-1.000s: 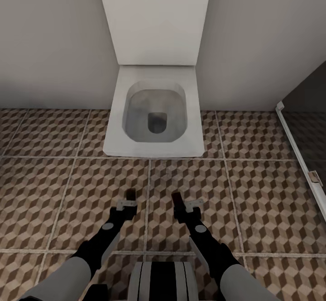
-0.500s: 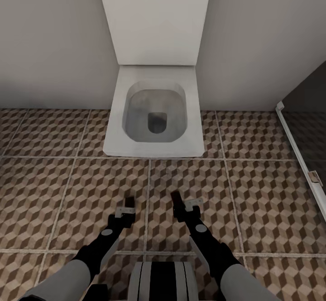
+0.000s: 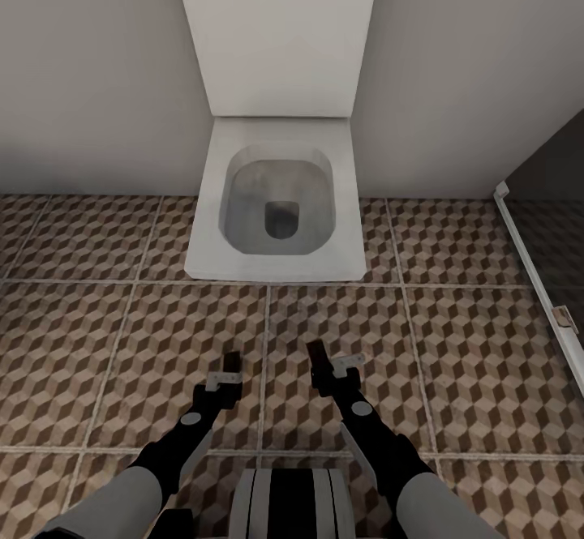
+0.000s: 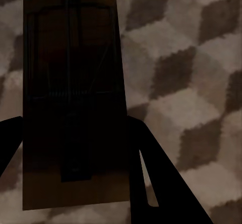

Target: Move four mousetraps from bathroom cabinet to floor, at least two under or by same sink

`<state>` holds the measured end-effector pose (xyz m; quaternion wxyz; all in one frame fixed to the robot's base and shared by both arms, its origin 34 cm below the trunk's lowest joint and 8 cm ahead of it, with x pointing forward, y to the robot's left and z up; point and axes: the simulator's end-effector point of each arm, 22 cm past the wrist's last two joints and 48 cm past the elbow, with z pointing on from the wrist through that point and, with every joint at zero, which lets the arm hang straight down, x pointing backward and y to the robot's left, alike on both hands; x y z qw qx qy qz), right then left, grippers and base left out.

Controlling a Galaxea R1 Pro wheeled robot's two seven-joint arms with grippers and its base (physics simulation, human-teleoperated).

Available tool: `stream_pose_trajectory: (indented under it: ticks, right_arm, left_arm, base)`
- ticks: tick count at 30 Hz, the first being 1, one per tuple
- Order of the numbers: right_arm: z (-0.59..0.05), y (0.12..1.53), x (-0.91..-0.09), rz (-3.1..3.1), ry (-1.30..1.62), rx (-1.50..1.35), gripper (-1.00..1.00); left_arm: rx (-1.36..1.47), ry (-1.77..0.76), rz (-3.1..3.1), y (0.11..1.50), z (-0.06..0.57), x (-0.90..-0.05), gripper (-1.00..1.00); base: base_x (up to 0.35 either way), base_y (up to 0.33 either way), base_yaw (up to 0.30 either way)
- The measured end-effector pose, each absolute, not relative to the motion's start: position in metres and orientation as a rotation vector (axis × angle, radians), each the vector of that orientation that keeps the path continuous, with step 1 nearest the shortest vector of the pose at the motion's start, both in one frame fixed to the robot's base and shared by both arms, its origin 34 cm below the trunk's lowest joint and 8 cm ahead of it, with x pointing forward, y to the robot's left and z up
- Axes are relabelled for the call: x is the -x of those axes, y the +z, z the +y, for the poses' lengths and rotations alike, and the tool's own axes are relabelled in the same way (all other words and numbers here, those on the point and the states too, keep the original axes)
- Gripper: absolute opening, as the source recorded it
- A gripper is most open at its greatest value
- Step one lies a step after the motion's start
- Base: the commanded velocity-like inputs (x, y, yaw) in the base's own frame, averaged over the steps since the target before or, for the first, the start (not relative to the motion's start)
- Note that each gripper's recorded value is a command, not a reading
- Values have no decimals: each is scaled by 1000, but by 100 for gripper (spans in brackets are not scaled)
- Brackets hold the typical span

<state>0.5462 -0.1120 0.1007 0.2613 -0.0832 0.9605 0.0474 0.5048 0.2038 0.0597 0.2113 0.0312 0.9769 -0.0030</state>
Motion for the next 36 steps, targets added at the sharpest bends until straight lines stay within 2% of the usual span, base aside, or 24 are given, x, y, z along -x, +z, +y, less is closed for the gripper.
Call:
stream_pose_trajectory:
  ticks: [36]
  right_arm:
    - [-126, 98, -546, 2601, 102, 233, -100]
  left_arm:
    - [-49, -19, 2542, 68, 196, -489, -100]
  base:
    - [0, 0, 0]
